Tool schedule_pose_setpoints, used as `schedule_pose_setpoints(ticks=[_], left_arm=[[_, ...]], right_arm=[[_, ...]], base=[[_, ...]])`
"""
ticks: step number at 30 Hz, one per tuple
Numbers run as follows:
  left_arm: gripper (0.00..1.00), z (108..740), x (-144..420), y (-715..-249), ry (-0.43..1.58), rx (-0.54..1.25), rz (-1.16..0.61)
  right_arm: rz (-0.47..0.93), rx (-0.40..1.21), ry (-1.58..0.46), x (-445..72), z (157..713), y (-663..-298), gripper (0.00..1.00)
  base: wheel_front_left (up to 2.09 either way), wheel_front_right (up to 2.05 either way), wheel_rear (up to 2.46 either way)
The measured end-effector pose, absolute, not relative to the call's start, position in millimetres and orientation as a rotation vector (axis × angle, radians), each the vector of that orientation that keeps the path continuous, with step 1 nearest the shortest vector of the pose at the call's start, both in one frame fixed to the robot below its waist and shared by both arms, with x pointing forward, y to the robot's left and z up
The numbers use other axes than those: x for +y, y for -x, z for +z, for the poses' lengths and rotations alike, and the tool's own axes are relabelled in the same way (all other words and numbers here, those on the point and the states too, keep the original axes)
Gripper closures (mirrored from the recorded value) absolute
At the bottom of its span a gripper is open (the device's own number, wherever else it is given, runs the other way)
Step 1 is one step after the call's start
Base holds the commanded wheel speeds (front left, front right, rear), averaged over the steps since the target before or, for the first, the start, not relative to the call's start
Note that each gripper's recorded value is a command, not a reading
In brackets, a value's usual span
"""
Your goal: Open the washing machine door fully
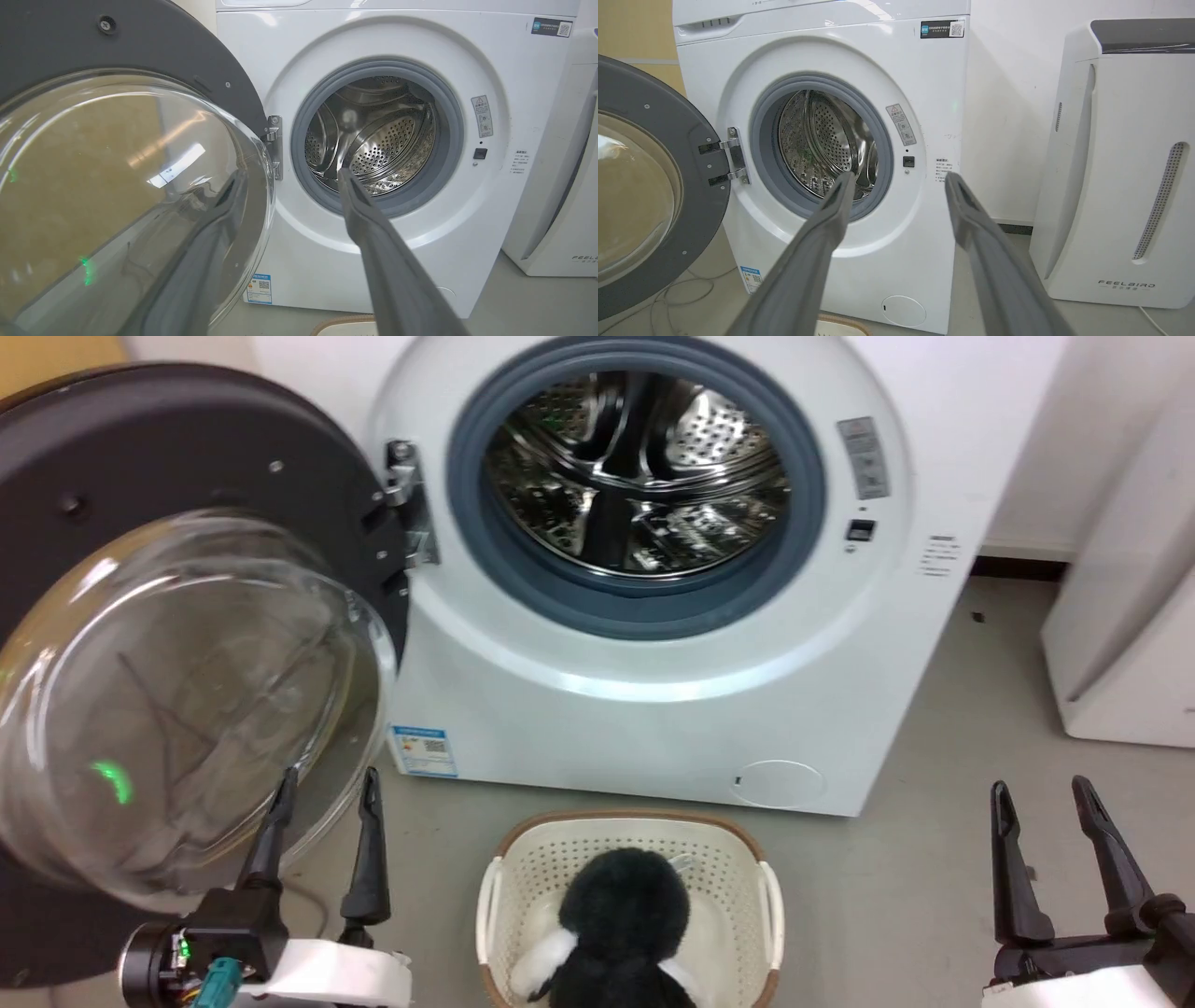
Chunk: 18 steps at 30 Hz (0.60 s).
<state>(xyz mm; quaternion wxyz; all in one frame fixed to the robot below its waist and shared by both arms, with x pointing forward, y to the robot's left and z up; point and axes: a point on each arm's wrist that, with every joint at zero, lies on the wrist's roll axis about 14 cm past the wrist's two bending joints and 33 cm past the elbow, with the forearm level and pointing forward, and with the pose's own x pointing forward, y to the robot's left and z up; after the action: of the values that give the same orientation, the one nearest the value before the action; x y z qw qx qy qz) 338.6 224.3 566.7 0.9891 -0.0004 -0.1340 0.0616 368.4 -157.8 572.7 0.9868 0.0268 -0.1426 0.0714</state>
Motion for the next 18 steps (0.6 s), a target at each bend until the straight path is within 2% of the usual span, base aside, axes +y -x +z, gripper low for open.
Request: schedule_pose_setpoints(ticks=[15, 16, 18], left_arm=[[0.0, 536.3, 192.0, -355.9, 0.03, -0.174, 0.042], [1.0, 534.6, 191.3, -356.5, 0.03, -0.169, 0.043], [1.0, 533.0, 190.6, -356.9, 0.03, -0.163, 0.041]], right_arm=[[0.082, -0.249, -0.049, -177.2, 559.8, -350.8, 0.0], [0.079, -0.247, -0.049, -178.1, 559.1, -350.4, 1.0], [0.077, -0.245, -0.049, -178.8, 558.5, -350.2, 1.0]], base=[[0.0, 0.0, 0.0], [0.0, 0.0, 0.0], [0.0, 0.0, 0.0]])
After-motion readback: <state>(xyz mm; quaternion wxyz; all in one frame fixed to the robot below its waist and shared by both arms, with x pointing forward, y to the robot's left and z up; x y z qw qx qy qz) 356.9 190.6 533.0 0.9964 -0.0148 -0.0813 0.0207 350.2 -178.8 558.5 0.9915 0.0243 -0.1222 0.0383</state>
